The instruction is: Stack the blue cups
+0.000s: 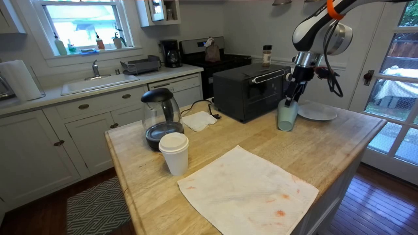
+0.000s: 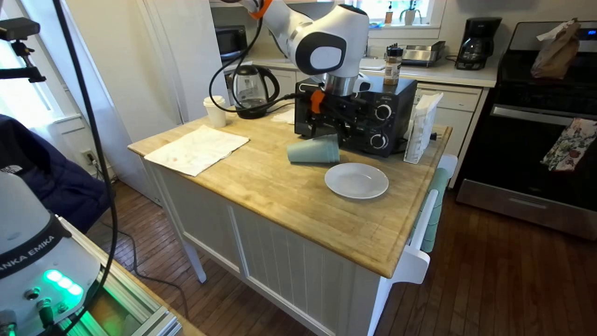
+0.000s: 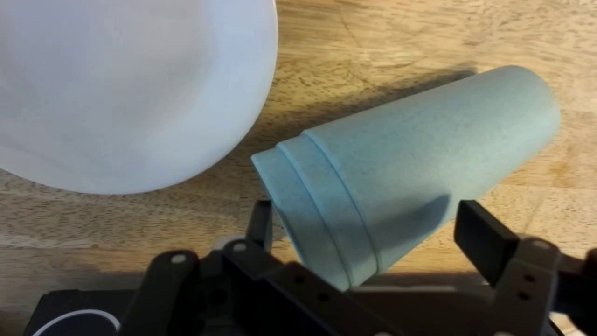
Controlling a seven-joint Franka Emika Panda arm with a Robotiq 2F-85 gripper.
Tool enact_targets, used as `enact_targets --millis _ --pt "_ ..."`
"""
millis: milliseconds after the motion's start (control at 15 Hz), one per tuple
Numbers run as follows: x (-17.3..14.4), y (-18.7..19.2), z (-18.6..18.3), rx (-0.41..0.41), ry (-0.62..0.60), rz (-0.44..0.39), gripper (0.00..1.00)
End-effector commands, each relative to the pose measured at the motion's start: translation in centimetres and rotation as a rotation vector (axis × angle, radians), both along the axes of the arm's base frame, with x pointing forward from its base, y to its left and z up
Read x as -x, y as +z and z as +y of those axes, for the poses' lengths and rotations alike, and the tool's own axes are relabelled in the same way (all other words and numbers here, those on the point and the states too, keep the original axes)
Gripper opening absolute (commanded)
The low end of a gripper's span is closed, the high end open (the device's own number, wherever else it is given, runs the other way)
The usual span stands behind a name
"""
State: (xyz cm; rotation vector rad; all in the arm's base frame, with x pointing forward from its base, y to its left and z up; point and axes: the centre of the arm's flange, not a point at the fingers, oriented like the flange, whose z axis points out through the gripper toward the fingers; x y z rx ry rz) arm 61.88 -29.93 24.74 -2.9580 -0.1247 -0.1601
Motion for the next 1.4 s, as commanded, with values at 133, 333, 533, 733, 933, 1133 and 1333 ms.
enact_targets --millis 133,333,533,733,933,1133,1333 --pt "-1.9 -0.1 -0.7 -0.018 0.053 -0.01 1.0" --pt "-1.8 -0.3 -0.3 -0.046 0.095 0.047 0.66" --pt "-1.8 0.2 -0.2 -0.074 0.101 0.087 0.45" --pt "-1.8 0.9 0.0 -0.097 0.106 0.106 0.27" --pt "-1.7 1.4 0.4 -0.113 0.112 0.114 0.14" --pt "-1.6 2.0 0.9 -0.112 0.112 0.115 0.11" --pt "-1.4 3.0 1.8 -0.112 0.098 0.113 0.08"
